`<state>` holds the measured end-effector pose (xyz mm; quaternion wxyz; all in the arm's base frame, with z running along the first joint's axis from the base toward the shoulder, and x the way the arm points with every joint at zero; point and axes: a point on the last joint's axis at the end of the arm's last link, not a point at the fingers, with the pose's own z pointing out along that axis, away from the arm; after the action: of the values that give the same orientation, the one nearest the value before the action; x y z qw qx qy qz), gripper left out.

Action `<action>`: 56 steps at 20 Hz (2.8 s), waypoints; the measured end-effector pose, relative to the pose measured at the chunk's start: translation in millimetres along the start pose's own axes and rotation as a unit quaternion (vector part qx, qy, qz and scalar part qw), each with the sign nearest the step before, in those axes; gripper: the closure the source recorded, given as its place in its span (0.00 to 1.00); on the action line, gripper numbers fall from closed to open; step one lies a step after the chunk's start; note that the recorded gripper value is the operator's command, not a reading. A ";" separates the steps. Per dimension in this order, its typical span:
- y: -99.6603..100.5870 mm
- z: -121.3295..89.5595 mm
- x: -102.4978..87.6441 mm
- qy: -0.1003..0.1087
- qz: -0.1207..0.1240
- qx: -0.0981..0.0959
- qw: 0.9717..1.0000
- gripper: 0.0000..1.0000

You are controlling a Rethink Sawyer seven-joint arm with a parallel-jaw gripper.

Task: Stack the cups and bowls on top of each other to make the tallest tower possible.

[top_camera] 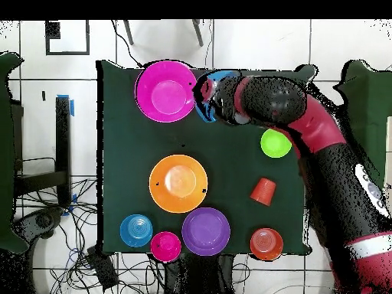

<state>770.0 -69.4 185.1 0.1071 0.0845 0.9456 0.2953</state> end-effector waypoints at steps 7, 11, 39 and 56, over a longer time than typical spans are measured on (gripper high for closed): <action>15.9 68.1 -1.1 -0.082 -0.025 -0.042 0.995 1.00; 34.2 96.1 11.0 -0.103 -0.043 -0.064 0.992 1.00; 105.2 45.8 2.6 -0.077 -0.074 -0.181 0.978 1.00; 82.0 75.0 7.6 -0.088 0.024 -0.336 0.938 1.00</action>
<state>789.6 39.4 171.0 0.2053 0.0922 0.7759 0.5893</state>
